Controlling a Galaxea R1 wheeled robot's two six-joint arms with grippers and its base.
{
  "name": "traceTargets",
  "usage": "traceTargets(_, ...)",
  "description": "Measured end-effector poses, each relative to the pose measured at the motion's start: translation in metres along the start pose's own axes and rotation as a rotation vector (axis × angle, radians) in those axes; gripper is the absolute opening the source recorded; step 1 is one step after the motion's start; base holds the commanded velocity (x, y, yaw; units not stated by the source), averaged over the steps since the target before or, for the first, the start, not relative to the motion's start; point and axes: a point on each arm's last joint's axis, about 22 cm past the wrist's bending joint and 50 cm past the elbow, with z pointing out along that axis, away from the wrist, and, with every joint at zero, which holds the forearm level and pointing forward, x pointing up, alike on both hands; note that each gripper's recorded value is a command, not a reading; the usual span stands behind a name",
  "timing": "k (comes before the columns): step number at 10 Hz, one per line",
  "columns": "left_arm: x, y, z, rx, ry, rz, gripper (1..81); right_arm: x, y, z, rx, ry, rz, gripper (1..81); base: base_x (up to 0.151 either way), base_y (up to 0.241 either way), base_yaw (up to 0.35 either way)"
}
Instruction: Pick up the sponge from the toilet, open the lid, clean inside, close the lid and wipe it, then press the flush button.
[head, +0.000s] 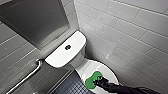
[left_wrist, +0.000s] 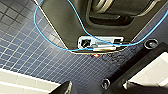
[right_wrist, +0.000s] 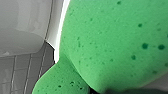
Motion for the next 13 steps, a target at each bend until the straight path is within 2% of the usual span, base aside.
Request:
traceTargets(2, 0.0, 0.0, 0.0, 0.001, 0.001, -0.001, 81.1, -0.001, 0.026, -0.032, -0.025, 0.001, 0.008, 1.0, 0.0, 0.0, 0.0)
traceTargets(4, 0.0, -0.002, 0.0, 0.002, 0.0, 0.0, 81.1, -0.011, 0.091, -0.079, -0.094, -0.012, 0.03, 1.0, 0.0, 0.0, 0.0)
traceTargets(6, 0.0, -0.002, 0.0, 0.002, 0.0, 0.0, 81.1, -0.026, 0.131, -0.118, -0.146, -0.029, 0.048, 1.0, 0.0, 0.0, 0.0)
traceTargets(11, 0.004, -0.002, -0.001, 0.002, 0.006, 0.001, 81.1, -0.074, 0.237, -0.225, -0.328, -0.078, 0.091, 1.0, 0.0, 0.0, 0.0)
traceTargets(12, 0.009, -0.003, -0.002, 0.003, 0.013, 0.003, 81.1, -0.088, 0.26, -0.249, -0.374, -0.095, 0.099, 1.0, 0.0, 0.0, 0.0)
traceTargets(13, 0.019, -0.003, -0.003, 0.004, 0.026, 0.008, 81.1, -0.123, 0.277, -0.268, -0.408, -0.14, 0.119, 1.0, 0.0, 0.0, 0.0)
